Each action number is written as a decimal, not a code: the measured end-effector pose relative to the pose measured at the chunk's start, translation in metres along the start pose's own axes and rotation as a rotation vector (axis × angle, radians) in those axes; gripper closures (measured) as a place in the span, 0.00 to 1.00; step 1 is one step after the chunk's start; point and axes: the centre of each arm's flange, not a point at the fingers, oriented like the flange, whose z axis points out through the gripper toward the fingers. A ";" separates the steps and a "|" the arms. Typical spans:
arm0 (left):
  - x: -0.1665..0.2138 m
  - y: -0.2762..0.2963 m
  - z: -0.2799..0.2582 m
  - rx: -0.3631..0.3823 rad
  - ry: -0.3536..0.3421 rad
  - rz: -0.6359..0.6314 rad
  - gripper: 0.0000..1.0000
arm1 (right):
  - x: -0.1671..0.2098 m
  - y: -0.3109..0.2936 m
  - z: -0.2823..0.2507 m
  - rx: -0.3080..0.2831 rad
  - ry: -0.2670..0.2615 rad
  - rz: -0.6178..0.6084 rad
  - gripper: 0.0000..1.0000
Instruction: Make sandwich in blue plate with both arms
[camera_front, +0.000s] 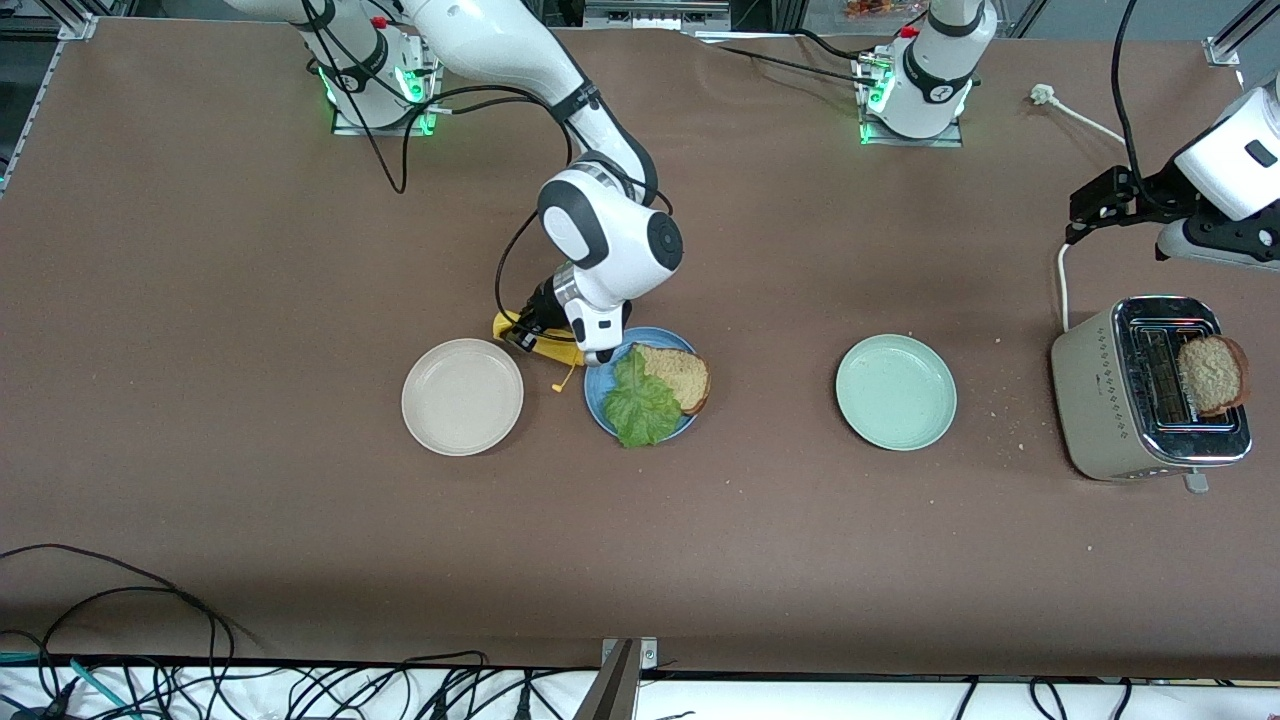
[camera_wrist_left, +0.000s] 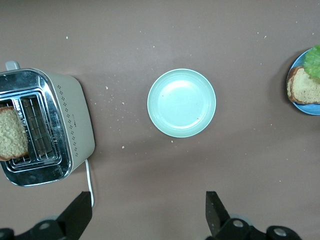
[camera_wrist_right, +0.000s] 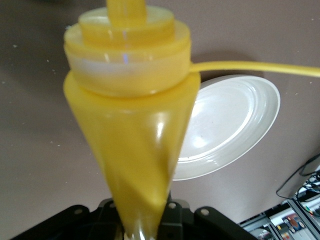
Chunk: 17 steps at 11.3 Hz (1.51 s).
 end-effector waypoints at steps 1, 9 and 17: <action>0.000 0.000 0.000 0.000 0.000 0.000 0.00 | 0.005 -0.005 0.001 -0.015 -0.014 0.004 0.75; 0.000 0.000 0.000 0.000 0.000 0.000 0.00 | 0.016 -0.012 0.006 -0.033 -0.035 0.034 0.75; 0.000 0.000 0.000 0.000 0.000 0.000 0.00 | 0.013 0.000 0.002 -0.026 -0.022 0.055 0.75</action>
